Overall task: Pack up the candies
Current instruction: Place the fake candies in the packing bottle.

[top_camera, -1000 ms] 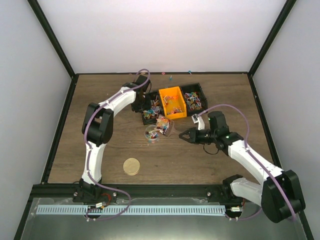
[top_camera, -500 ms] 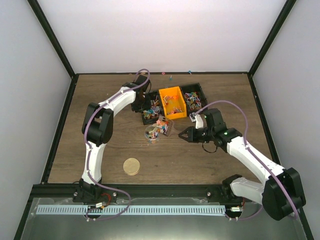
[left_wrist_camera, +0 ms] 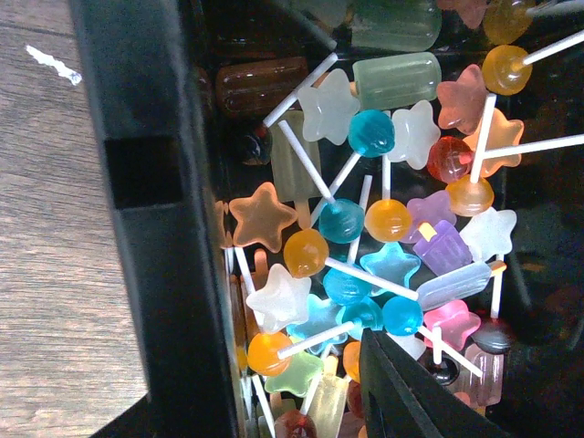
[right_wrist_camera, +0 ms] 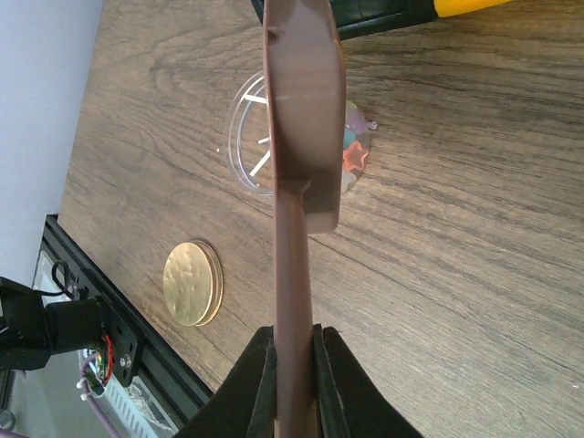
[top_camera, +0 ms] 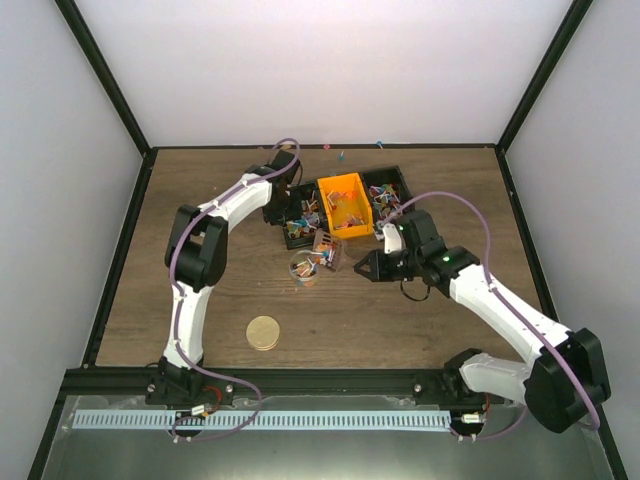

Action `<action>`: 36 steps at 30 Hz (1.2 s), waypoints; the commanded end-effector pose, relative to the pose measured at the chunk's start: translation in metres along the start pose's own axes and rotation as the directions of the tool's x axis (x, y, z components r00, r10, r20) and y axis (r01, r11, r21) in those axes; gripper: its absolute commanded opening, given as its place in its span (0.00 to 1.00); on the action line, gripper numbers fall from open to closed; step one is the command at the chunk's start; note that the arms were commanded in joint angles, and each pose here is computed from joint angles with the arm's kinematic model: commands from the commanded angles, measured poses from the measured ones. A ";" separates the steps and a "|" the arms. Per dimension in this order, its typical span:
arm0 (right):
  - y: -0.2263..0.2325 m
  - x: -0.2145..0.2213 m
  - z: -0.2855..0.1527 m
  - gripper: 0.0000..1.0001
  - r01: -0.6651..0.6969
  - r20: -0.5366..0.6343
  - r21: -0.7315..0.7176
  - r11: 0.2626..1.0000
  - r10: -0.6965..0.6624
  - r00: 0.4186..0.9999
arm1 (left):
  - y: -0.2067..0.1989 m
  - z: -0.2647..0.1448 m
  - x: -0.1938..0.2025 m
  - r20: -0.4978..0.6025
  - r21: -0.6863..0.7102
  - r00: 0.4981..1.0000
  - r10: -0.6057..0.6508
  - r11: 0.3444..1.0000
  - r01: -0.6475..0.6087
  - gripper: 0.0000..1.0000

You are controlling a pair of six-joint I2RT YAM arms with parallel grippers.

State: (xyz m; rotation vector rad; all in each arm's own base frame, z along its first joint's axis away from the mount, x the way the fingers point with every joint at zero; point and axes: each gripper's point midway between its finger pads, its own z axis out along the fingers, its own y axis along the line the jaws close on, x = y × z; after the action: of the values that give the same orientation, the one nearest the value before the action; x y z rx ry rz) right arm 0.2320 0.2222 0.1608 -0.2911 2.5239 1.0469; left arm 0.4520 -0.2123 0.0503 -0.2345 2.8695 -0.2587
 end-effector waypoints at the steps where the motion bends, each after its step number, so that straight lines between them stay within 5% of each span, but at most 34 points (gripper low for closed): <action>1: 0.011 -0.010 -0.002 0.01 0.053 0.004 0.054 0.997 -0.053 0.999 | -0.009 -0.002 -0.008 0.012 0.034 1.000 -0.001 0.999 0.001 0.41; 36: 0.048 -0.013 0.001 0.01 0.266 -0.098 0.375 0.888 -0.248 0.964 | -0.014 -0.004 -0.009 0.006 0.061 1.000 -0.005 0.998 0.004 0.41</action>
State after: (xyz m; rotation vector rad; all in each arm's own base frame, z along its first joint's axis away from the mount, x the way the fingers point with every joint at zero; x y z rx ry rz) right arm 0.2250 0.2610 0.1773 -0.5412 2.6074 0.4778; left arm 0.4532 -0.2155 0.0521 -0.2385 2.8732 -0.2903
